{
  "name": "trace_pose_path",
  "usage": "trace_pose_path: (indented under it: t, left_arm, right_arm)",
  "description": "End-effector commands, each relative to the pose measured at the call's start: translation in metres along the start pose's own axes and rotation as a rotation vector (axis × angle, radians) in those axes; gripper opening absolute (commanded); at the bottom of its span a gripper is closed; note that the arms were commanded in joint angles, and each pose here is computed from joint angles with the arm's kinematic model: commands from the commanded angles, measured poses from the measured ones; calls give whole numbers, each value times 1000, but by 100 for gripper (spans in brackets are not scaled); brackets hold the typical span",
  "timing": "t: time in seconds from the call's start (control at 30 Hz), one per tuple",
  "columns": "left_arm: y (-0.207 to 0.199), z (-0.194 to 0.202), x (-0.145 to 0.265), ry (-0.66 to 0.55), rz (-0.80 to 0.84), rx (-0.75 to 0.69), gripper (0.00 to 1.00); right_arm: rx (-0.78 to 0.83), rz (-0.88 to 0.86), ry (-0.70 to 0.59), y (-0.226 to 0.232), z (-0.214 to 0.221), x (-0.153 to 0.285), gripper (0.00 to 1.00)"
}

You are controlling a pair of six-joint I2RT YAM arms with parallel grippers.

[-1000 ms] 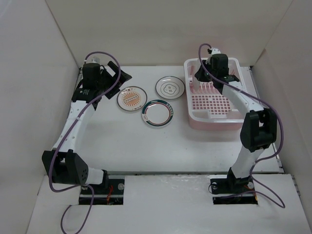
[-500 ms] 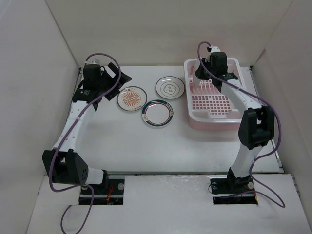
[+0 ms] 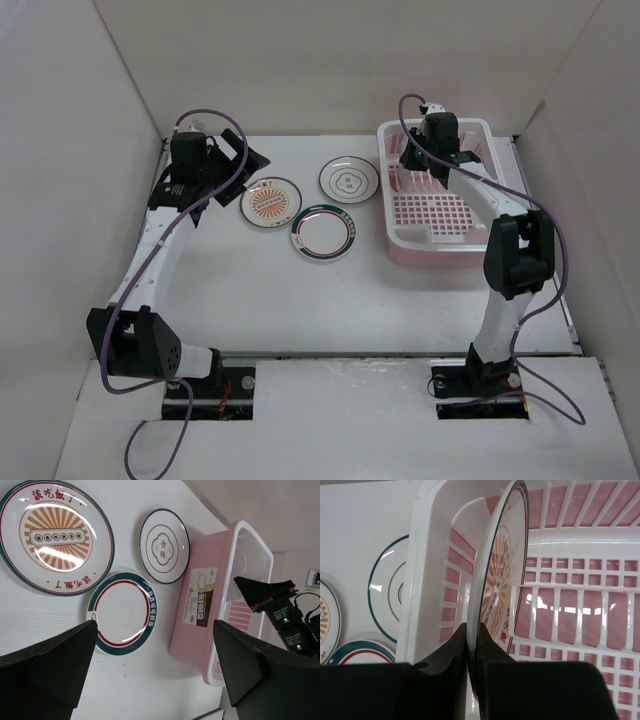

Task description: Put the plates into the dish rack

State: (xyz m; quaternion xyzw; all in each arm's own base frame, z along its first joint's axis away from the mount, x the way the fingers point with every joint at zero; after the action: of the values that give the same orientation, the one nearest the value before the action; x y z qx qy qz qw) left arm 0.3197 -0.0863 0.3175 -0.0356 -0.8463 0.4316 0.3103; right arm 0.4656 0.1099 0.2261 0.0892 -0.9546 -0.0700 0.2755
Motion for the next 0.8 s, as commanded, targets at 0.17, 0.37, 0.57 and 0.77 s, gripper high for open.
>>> trace_pose_path:
  t: [0.17, 0.37, 0.57, 0.77]
  left_arm:
    - [0, -5, 4, -25, 28, -11, 100]
    - [5, -2, 1, -18, 19, -8, 100]
    - [15, -2, -9, -16, 3, 0, 100]
    - [32, -3, -22, -14, -43, -9, 100]
  right_arm:
    - [21, 22, -33, -4, -12, 4, 8]
    - [30, 22, -32, -5, -11, 7, 47]
    - [40, 10, -31, -3, -12, 13, 60]
    - [32, -11, -94, 4, -36, 46, 90]
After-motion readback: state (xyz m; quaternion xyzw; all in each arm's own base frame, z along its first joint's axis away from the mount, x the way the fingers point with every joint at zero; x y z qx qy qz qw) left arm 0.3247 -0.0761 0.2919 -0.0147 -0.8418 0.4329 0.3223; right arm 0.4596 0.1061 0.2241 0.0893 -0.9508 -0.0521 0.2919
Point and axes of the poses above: each gripper's point midway between its finger pads, its own x axis back along the fingers, its own y axis along the line the jaws close on, z = x × y, the point moved 9 cm from there along x, back along the fingers, and after that the axes turned 3 degrees about x, right-handed, at the moved point
